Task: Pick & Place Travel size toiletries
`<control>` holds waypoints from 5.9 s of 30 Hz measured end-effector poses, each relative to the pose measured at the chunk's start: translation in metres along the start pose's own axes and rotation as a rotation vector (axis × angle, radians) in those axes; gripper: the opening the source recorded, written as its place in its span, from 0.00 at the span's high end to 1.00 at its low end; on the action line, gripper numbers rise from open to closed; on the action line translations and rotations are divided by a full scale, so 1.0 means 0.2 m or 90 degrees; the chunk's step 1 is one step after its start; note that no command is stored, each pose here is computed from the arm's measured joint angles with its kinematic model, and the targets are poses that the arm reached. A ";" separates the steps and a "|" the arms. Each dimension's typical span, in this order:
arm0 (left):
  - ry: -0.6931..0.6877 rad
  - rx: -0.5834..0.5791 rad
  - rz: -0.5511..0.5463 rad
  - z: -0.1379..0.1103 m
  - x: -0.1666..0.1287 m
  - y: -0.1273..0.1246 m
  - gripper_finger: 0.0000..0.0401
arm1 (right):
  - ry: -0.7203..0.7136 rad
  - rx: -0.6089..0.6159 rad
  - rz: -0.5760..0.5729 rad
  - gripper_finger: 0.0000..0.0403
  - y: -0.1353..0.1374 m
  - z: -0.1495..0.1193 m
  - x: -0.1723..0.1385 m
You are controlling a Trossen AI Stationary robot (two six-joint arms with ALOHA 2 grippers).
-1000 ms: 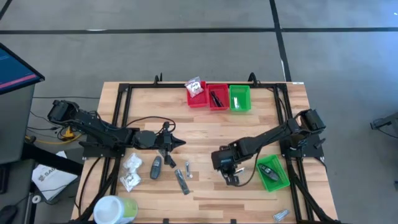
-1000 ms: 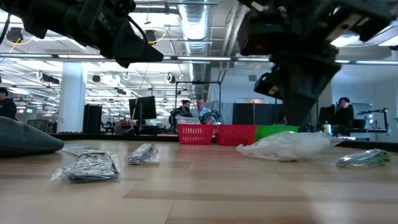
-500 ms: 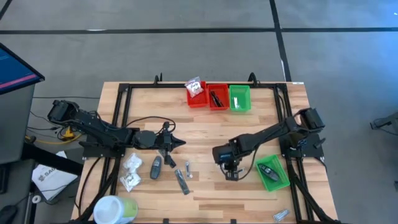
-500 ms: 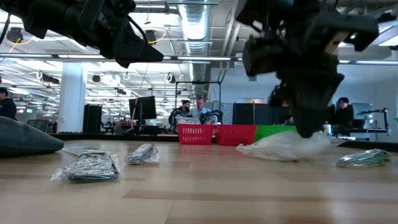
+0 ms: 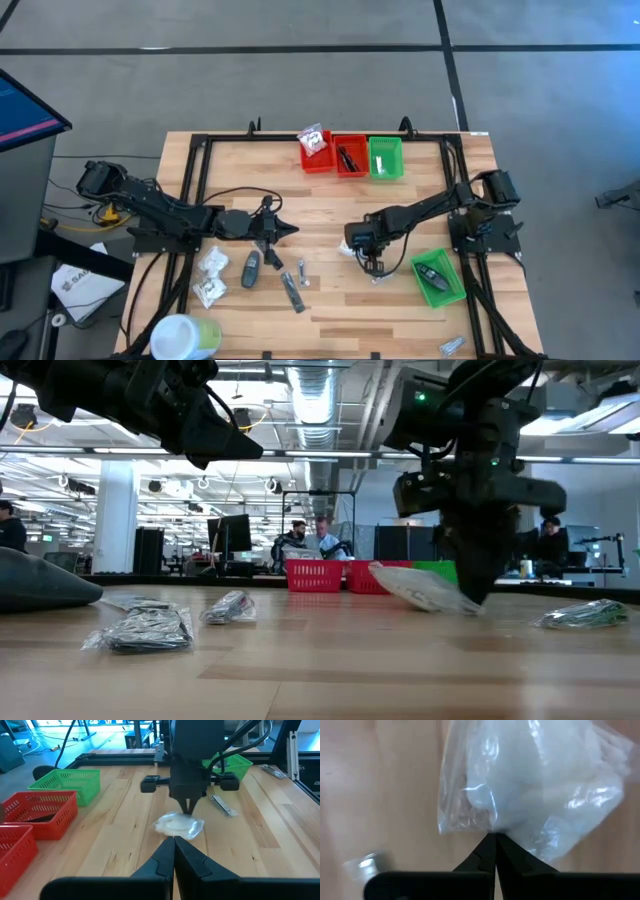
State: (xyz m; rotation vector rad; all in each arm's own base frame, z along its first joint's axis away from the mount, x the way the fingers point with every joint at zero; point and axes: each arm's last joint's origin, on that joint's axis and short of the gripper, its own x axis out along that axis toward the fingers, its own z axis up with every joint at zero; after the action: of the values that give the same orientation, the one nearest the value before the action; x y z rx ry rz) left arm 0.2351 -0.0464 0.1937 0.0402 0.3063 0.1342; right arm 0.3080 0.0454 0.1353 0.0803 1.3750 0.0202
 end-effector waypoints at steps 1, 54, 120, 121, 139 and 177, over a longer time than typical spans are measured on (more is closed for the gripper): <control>0.000 0.000 0.000 0.00 0.00 0.00 1.00 | -0.009 -0.015 -0.015 1.00 0.00 0.01 0.00; 0.154 0.249 -0.026 -0.21 0.49 -0.24 0.67 | -0.066 -0.062 -0.105 1.00 0.00 0.14 0.00; 0.086 0.272 0.072 -0.07 0.52 -0.33 1.00 | -0.095 -0.090 -0.058 1.00 -0.01 0.21 -0.01; 0.081 0.263 0.070 -0.06 0.51 -0.33 1.00 | -0.099 -0.090 -0.057 1.00 -0.01 0.22 -0.01; 0.114 0.288 -0.048 -0.18 0.43 -0.30 0.87 | -0.138 -0.102 -0.054 1.00 0.05 0.21 -0.15; 0.198 0.297 -0.005 -0.29 0.57 -0.29 0.90 | -0.106 -0.065 -0.056 1.00 -0.02 0.22 -0.03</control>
State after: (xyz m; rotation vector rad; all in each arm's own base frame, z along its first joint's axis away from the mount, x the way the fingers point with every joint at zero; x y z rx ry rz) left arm 0.3324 -0.0874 0.1012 0.4834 0.6436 0.0578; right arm 0.3495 0.0388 0.1501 -0.0634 1.2078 0.0095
